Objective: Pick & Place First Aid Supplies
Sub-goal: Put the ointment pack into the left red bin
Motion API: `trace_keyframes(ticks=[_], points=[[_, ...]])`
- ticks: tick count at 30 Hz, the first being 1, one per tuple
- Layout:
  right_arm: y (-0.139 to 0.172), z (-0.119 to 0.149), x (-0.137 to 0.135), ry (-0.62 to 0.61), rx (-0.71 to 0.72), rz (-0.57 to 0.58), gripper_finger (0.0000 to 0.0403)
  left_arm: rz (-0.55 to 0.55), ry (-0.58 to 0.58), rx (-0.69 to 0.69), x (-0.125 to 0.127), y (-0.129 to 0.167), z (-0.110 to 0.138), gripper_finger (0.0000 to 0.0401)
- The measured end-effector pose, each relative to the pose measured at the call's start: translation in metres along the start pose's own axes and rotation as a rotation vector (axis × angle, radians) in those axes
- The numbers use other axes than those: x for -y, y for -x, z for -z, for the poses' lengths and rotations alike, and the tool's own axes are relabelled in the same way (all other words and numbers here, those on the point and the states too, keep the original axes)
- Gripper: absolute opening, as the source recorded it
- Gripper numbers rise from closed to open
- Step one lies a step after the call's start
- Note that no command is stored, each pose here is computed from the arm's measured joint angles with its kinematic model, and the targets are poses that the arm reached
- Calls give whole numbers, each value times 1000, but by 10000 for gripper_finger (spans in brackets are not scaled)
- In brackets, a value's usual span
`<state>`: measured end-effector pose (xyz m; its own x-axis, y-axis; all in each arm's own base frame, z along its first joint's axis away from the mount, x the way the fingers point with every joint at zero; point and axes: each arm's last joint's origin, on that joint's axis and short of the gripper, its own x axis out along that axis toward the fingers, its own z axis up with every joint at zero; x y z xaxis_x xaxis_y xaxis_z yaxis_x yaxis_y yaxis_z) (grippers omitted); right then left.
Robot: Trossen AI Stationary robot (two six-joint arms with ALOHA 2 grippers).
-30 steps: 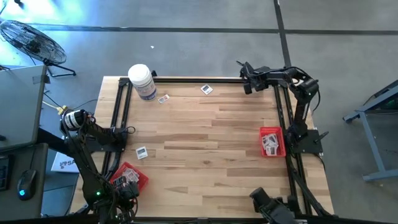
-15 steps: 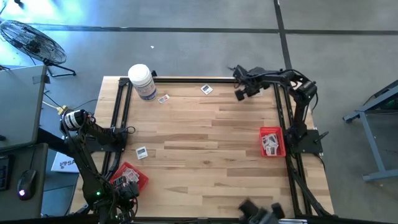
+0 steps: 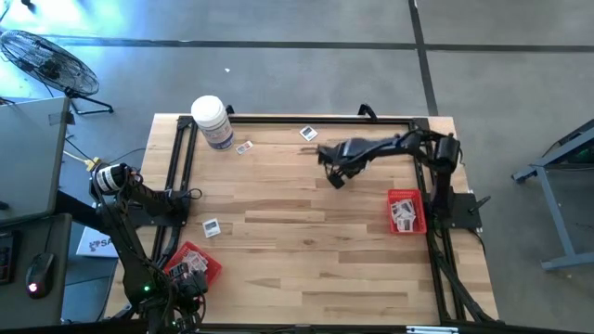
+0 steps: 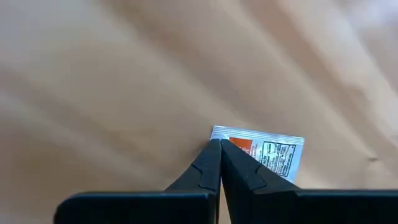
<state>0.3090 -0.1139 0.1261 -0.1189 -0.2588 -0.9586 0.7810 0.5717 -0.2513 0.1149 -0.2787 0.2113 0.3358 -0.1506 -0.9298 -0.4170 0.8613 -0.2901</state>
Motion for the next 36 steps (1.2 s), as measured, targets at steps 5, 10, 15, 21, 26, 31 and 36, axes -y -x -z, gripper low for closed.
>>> trace_keyframes(ticks=[5,10,15,21,26,31,36], points=[[15,17,-37,73,90,-34,3,0,0,0,0,0,0,111],[31,23,-71,131,196,-218,3,-8,-50,115,-1,-1,-8,111],[53,30,-102,229,307,-356,1,-22,-96,164,0,-3,-20,111],[78,43,-124,327,422,-359,4,-45,-50,277,-1,-6,-39,111],[76,54,-122,295,457,-217,2,-125,-126,504,-4,-9,-68,111],[53,53,-104,180,431,-94,3,-282,-223,708,-11,-10,-103,111],[30,51,-89,90,407,-62,2,-427,-286,741,-22,-14,-136,111]])
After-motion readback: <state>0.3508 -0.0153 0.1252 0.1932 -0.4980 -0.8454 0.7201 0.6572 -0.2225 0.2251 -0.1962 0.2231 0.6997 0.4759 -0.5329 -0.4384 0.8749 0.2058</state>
